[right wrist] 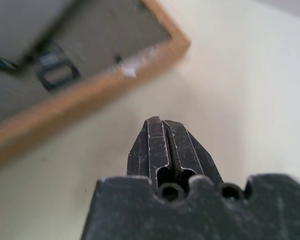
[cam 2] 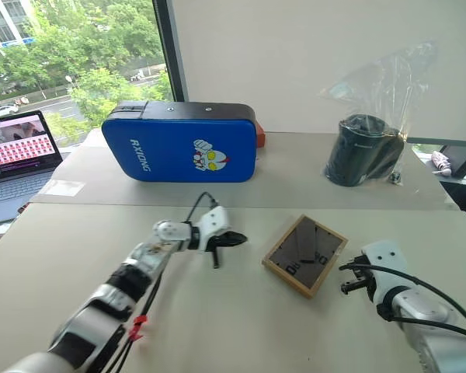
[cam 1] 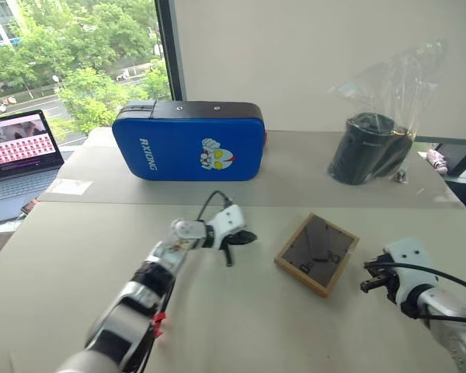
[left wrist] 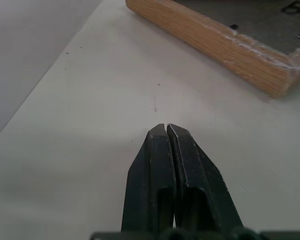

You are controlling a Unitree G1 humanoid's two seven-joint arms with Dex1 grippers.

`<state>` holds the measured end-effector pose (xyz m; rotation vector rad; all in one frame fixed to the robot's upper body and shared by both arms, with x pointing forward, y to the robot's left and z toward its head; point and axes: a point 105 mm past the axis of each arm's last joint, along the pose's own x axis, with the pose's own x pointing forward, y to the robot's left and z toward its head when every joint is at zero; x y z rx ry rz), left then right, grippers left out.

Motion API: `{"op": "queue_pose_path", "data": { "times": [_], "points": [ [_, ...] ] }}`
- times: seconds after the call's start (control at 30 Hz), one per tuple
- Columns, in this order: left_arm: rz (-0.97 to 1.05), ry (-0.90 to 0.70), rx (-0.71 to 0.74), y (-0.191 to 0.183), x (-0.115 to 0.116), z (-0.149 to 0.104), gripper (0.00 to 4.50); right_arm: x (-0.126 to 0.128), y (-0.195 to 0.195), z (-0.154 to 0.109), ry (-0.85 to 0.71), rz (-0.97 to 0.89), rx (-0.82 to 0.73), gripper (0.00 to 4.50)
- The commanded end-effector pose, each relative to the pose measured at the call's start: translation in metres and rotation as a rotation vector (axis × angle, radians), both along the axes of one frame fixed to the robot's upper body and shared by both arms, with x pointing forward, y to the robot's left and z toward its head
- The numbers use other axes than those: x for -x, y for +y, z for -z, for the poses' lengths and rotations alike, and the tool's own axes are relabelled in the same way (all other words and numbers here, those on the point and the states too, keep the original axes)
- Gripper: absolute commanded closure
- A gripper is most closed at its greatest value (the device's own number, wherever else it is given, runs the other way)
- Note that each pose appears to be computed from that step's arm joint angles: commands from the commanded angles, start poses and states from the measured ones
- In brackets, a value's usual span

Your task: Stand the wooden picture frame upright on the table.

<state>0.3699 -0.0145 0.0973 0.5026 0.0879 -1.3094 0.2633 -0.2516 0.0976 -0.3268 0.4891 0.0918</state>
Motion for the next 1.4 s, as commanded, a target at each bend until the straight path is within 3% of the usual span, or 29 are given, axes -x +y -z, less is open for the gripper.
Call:
{"op": "queue_pose_path", "data": {
  "times": [0.03,0.2,0.33,0.53,0.8,0.97,1.23,1.4],
  "points": [
    [0.047,-0.049,-0.025,-0.023,0.002,0.001,4.40,-0.009,0.022,-0.004,-0.012,-0.041,0.000,4.49],
    [0.112,-0.084,-0.081,-0.044,0.011,0.010,4.40,-0.025,0.054,-0.007,-0.022,-0.124,-0.018,4.49],
    [0.129,-0.094,-0.095,-0.025,0.013,0.013,4.40,-0.034,0.081,-0.018,-0.048,-0.224,-0.017,4.49],
    [0.020,-0.049,-0.172,0.062,0.027,0.030,4.40,-0.028,0.145,-0.028,-0.064,-0.474,-0.055,4.49],
    [-0.272,0.156,-0.306,0.174,0.107,0.047,4.40,-0.007,0.192,-0.019,0.017,-0.698,-0.124,4.49],
    [-0.445,0.240,-0.356,0.211,0.129,0.044,4.40,-0.005,0.191,-0.009,0.070,-0.714,-0.130,4.49],
    [-0.443,0.224,-0.356,0.205,0.131,0.042,4.40,0.000,0.198,-0.001,0.115,-0.775,-0.135,4.49],
    [-0.420,0.178,-0.342,0.194,0.117,0.041,4.40,0.005,0.205,-0.003,0.122,-0.817,-0.154,4.49]
  ]
}}
